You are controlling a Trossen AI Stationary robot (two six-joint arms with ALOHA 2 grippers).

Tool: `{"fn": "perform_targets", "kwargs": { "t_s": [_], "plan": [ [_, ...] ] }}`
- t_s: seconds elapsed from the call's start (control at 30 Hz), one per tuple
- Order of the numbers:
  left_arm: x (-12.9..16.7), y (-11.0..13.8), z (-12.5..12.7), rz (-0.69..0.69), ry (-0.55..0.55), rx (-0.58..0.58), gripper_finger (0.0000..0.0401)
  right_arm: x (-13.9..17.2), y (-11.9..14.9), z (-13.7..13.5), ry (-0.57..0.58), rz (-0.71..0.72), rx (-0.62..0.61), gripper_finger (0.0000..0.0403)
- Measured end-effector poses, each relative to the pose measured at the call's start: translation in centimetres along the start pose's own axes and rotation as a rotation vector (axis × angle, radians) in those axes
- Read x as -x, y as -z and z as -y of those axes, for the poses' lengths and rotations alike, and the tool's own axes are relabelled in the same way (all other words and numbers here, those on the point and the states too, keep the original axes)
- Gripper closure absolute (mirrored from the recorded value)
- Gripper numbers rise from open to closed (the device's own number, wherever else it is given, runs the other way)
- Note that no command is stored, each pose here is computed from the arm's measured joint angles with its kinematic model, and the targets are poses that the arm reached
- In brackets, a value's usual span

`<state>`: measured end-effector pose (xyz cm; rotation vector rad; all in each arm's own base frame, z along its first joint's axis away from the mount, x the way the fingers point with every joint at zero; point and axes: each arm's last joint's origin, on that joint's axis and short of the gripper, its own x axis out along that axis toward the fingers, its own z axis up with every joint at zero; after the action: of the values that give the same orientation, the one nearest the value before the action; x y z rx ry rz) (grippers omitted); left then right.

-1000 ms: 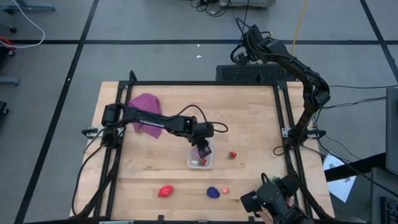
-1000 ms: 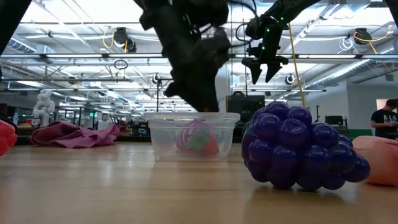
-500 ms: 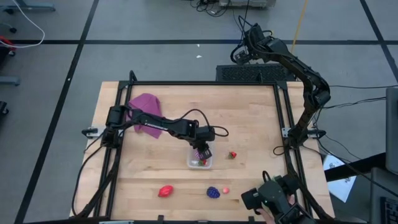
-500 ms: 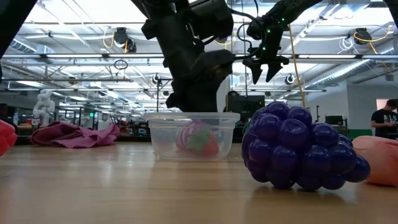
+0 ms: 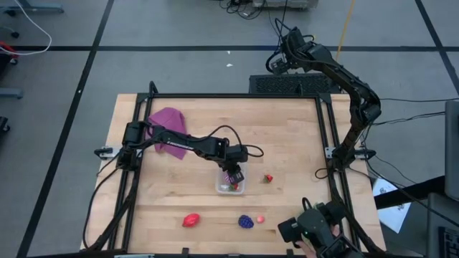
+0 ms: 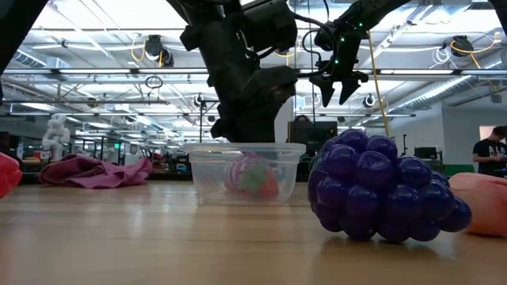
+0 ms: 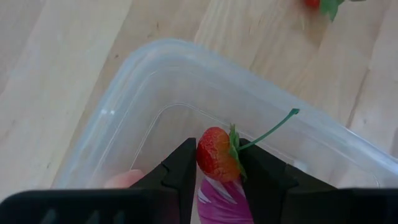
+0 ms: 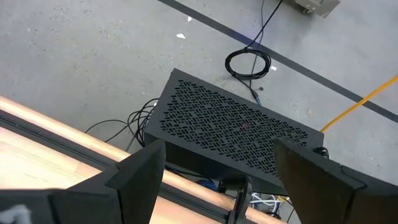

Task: Pick and placing Produce into tupperware
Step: Put the bottom strawberry into the transparent bin

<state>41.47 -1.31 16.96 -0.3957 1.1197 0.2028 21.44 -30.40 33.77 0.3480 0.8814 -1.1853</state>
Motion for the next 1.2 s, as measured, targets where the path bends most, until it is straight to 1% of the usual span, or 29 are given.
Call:
{"fn": "perform_targets", "kwargs": {
  "t_s": [0.27, 0.43, 1.03, 1.2],
  "plan": [
    [0.01, -0.21, -0.47, 0.002, -0.005, 0.006, 0.0288, 0.0, 0.0, 0.0, 0.0, 0.0, 0.0, 0.011],
    [0.02, -0.22, -0.5, -0.006, 0.012, -0.003, 0.0287, 0.0, 0.0, 0.0, 0.0, 0.0, 0.0, 0.011],
    [0.02, -0.27, -0.67, -0.011, 0.016, -0.002, 0.0287, 0.0, 0.0, -0.01, 0.0, 0.0, 0.0, 0.011],
    [0.03, -0.24, -0.61, -0.02, 0.035, -0.001, 0.0287, 0.0, 0.0, -0.02, -0.002, 0.0, 0.0, 0.011]
  ]
}}
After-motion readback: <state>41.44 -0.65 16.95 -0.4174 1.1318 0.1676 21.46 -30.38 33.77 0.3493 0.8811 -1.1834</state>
